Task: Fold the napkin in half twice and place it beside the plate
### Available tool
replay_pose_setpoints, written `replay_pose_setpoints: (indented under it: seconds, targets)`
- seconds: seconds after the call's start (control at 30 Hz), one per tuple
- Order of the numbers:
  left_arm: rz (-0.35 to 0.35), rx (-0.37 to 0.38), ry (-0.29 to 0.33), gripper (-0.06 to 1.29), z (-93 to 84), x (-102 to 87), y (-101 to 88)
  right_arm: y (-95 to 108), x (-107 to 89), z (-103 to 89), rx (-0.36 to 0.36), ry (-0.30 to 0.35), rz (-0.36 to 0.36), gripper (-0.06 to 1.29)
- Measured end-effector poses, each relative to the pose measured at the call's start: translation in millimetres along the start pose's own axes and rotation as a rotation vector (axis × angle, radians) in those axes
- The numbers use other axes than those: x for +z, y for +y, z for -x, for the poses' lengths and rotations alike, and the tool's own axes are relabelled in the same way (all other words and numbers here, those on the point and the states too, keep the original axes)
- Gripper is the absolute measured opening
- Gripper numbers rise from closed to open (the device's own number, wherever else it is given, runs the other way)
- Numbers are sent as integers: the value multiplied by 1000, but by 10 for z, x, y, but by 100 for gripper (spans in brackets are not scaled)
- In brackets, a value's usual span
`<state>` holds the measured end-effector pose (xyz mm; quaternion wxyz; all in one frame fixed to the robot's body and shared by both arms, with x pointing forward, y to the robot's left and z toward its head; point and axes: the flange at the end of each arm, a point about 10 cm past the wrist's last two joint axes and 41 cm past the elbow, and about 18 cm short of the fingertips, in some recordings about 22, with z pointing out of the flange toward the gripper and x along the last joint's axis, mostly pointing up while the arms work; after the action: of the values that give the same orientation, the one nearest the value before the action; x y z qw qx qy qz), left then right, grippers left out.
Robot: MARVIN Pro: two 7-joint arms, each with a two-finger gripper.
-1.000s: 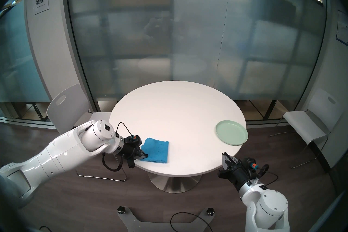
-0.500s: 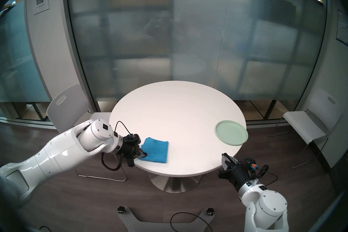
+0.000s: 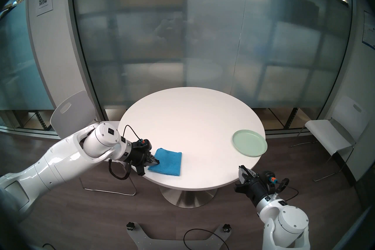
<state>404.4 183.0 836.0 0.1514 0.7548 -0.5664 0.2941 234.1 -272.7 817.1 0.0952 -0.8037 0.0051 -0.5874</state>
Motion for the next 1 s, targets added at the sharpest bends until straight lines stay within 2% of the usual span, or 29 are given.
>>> replay_pose_setpoints:
  seconds: [0.43, 0.57, 0.8, 1.0]
  targets:
    - [-35, 2, 6, -2, -16, -91, -93, -2, 2, -1, 0, 2, -2, 29]
    - [-51, 3, 38, -2, -112, -127, -119, 15, -5, -10, -2, 10, -4, 29]
    - [-80, -3, 134, -2, -389, -157, -140, 101, -33, -65, -16, 33, 4, 29]
    - [-138, -18, 187, -2, -552, -112, -170, 118, -32, -136, -24, 69, -5, 29]
